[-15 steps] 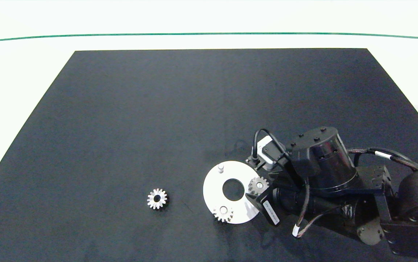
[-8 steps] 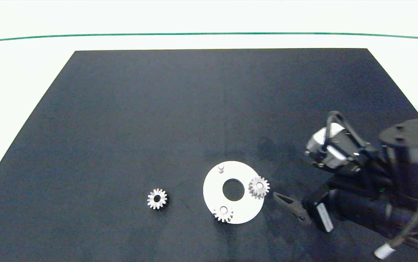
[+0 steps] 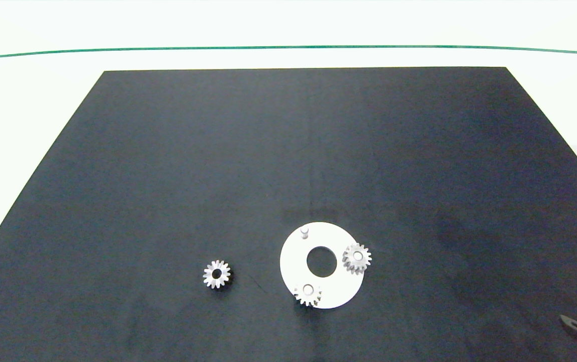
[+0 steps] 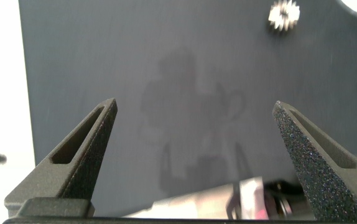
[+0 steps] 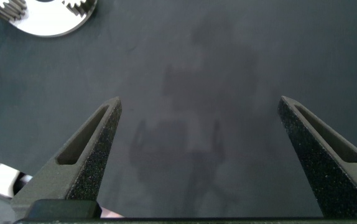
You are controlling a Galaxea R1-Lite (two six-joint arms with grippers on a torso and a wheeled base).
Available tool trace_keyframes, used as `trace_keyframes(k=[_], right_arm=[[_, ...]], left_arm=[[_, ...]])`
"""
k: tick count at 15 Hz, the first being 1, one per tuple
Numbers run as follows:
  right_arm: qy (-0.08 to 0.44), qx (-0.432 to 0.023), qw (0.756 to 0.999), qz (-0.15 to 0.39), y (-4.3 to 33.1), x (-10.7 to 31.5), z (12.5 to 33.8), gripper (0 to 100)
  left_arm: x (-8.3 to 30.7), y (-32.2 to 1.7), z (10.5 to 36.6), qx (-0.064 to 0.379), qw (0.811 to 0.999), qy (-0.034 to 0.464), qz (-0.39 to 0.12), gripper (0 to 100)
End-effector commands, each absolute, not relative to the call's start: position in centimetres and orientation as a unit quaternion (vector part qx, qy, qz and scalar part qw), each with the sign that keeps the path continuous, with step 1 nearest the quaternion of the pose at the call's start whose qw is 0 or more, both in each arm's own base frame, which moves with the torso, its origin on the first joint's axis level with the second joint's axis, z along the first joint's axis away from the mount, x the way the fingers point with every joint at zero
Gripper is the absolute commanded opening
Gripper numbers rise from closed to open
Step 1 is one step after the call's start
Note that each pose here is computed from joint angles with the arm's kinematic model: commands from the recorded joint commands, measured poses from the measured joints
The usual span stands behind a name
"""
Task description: Install three planetary gears onto the carrier pins
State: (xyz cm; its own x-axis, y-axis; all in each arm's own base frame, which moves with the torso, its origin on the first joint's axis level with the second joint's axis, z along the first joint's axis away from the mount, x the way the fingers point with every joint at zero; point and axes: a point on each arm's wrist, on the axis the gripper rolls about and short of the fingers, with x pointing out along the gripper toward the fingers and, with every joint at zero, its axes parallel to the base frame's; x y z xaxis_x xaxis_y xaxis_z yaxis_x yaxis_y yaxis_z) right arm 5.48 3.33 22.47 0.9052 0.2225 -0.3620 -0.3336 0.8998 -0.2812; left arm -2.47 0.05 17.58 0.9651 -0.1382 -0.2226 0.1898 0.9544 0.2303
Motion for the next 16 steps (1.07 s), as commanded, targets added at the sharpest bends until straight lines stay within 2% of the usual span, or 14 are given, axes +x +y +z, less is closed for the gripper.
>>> trace_keyframes(k=[1,4,9,12,16], right_arm=[[0.121,-0.159,0.971,0.131,1.9,3.9,23.3,100],[0.120,-0.160,0.971,0.131,1.8,3.8,23.4,100],[0.133,-0.166,0.968,0.131,2.2,4.3,23.2,100],[0.142,-0.171,0.966,0.133,2.6,4.8,23.2,100],[0.142,-0.171,0.966,0.133,2.5,4.8,23.2,100]], left_arm=[[4.2,-1.1,15.7,0.152,0.960,0.157,-0.174,100],[7.5,-2.1,14.6,0.158,0.950,0.188,-0.193,100],[10.8,-3.4,14.5,0.191,0.926,0.236,-0.223,100],[12.4,-4.6,14.6,0.202,0.918,0.239,-0.243,100],[13.9,-6.3,14.0,0.223,0.913,0.237,-0.246,100]])
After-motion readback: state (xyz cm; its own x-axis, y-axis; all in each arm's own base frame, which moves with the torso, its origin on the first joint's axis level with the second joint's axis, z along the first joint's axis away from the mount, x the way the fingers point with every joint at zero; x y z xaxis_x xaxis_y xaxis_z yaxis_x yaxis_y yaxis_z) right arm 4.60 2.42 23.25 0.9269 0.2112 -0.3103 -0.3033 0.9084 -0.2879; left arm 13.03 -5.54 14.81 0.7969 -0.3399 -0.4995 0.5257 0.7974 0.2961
